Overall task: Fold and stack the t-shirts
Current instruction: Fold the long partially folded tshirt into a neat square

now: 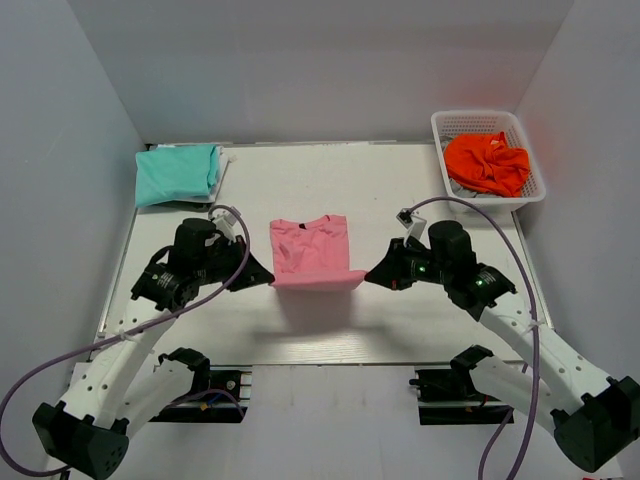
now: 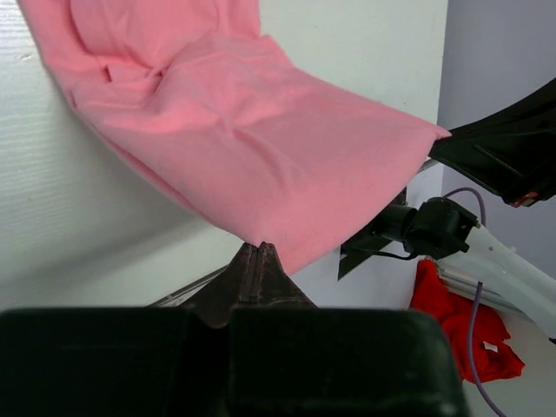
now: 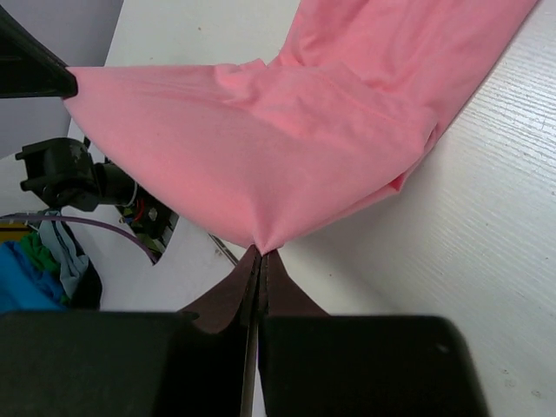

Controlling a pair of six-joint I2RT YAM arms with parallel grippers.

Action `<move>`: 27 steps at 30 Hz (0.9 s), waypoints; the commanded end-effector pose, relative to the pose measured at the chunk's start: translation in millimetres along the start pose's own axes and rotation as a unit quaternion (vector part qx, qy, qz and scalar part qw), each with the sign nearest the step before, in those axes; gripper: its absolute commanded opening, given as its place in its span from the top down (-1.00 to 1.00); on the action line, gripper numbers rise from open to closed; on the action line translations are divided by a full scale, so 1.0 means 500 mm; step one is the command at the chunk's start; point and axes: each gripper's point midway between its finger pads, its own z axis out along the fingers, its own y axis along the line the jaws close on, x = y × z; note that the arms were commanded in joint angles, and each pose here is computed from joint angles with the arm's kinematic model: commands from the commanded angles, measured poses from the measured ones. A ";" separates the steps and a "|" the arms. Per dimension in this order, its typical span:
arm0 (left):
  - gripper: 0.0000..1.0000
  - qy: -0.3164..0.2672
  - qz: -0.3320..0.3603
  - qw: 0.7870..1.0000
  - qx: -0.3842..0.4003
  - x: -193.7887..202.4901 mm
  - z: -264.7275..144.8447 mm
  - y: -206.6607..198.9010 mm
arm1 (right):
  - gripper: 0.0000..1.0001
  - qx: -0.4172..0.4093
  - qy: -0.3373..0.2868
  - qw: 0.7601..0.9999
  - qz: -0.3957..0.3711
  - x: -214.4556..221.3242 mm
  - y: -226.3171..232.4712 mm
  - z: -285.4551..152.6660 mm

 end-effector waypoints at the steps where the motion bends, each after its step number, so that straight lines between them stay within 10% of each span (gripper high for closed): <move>1: 1.00 -0.020 0.007 1.000 0.005 -0.017 -0.020 -0.019 | 1.00 -0.020 -0.043 0.999 -0.019 -0.051 0.032 -0.011; 27: 1.00 -0.192 -0.036 0.973 -0.122 -0.240 0.051 0.041 | 1.00 0.111 -0.101 0.988 0.019 -0.278 -0.072 0.115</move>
